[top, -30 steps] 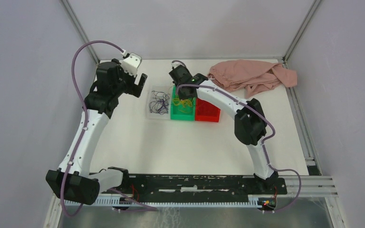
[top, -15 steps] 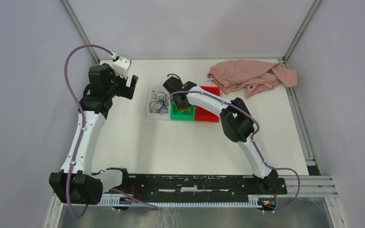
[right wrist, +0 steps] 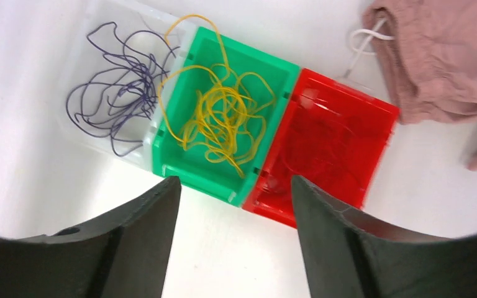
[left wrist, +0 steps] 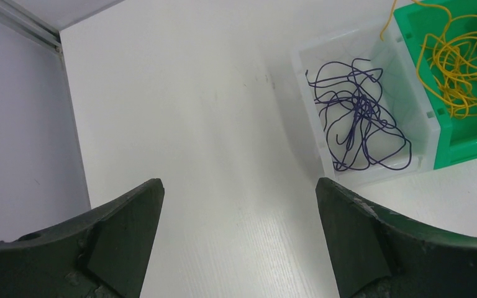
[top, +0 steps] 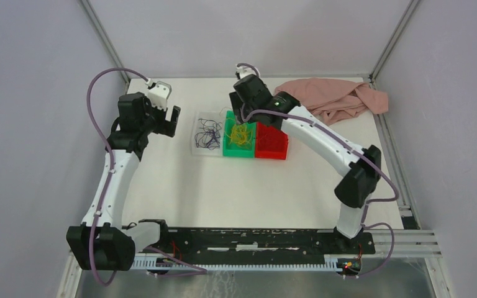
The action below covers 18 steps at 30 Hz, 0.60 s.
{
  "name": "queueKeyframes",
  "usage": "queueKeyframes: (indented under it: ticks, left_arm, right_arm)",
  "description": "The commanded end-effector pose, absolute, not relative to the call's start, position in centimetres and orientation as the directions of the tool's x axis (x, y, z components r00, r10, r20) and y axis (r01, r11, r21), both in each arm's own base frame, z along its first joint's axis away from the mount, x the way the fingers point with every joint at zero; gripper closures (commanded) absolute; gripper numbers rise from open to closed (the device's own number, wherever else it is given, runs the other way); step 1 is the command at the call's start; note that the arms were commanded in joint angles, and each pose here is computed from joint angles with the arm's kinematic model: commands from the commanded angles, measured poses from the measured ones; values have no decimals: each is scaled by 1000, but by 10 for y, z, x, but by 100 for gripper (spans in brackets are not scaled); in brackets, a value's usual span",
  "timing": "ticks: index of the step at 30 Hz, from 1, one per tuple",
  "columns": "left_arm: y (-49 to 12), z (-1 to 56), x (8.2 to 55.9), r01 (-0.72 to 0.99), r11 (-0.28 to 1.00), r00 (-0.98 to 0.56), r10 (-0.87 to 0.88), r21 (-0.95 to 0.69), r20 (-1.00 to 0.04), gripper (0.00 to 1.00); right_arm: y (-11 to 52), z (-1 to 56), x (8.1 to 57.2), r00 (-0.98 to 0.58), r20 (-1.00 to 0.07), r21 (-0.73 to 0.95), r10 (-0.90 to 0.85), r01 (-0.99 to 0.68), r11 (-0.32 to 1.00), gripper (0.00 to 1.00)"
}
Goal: Untangle the cables
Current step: Place the cable in the bin, then reset both arms
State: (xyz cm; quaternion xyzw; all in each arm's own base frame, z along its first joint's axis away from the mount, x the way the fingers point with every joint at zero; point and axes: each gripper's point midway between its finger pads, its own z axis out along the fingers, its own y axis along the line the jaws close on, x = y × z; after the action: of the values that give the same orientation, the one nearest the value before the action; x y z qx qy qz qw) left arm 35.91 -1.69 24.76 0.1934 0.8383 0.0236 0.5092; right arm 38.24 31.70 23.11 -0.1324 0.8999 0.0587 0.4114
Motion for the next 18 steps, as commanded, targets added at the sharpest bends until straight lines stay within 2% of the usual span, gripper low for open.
queueKeyframes:
  ticks: [1,2,3,7,11,14,18]
  left_arm:
    - [-27,266,359,293,939,-311,271,179,-911,0]
    - [-30,262,358,305,936,-301,271,177,-915,1]
    - [-33,254,356,319,933,-294,267,169,-918,1]
    - [-47,217,349,377,916,-241,238,135,-941,0]
    - [-56,176,344,406,908,-223,210,105,-952,0]
    - [-53,150,349,390,915,-222,199,100,-955,1]
    - [-52,130,353,365,927,-198,168,86,-966,1]
  right_arm:
    - [260,258,367,-561,-814,-47,-147,-188,981,20]
    - [242,264,365,-519,-848,-37,-111,-151,988,6]
    - [223,266,364,-474,-878,-26,-75,-108,994,1]
    - [129,256,348,-301,-952,17,50,113,994,1]
    - [42,210,326,-182,-982,-25,42,353,935,1]
    - [-7,177,308,-167,-984,-32,64,513,858,1]
    - [-48,140,294,-209,-972,-56,107,648,760,1]
